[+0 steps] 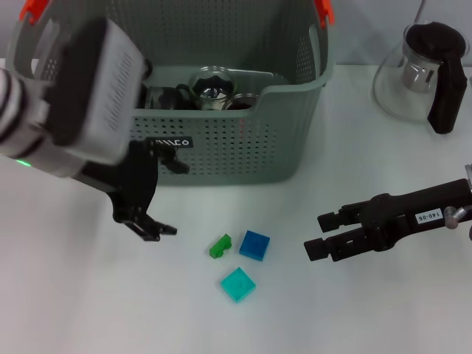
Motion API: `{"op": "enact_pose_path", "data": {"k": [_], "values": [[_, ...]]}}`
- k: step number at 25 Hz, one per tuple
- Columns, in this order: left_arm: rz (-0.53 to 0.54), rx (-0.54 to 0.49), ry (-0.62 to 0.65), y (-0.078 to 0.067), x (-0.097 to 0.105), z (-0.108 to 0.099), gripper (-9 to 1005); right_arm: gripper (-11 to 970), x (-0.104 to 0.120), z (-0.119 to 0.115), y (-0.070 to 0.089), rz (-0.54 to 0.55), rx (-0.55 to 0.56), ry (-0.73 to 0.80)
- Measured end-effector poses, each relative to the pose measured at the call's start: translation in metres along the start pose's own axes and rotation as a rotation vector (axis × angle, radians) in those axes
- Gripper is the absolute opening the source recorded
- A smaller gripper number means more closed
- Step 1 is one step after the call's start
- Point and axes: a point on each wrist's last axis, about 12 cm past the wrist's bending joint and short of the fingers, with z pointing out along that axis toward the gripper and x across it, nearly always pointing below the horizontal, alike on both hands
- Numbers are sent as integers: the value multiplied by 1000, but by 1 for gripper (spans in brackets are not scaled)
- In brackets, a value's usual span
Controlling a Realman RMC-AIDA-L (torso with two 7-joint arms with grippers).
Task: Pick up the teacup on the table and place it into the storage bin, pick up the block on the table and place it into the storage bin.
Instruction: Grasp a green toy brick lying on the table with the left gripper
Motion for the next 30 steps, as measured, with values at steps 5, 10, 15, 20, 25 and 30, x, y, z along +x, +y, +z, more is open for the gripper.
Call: {"op": "enact_pose_path", "data": {"k": [5, 10, 15, 20, 25, 30], "values": [[100, 39, 117, 0, -11, 28, 927, 921, 0, 1, 0, 8, -1, 1], [185, 82, 178, 1, -26, 47, 925, 920, 0, 1, 0, 14, 1, 1], [264, 140, 209, 3, -42, 62, 923, 920, 0, 0, 0, 14, 5, 0], [327, 186, 238, 4, -53, 73, 921, 919, -1, -1, -1, 14, 10, -2], [399, 220, 266, 7, -64, 84, 920, 916, 0, 0, -2, 20, 8, -3], [458, 240, 297, 11, -71, 91, 918, 915, 2, 0, -3, 26, 11, -7]]}}
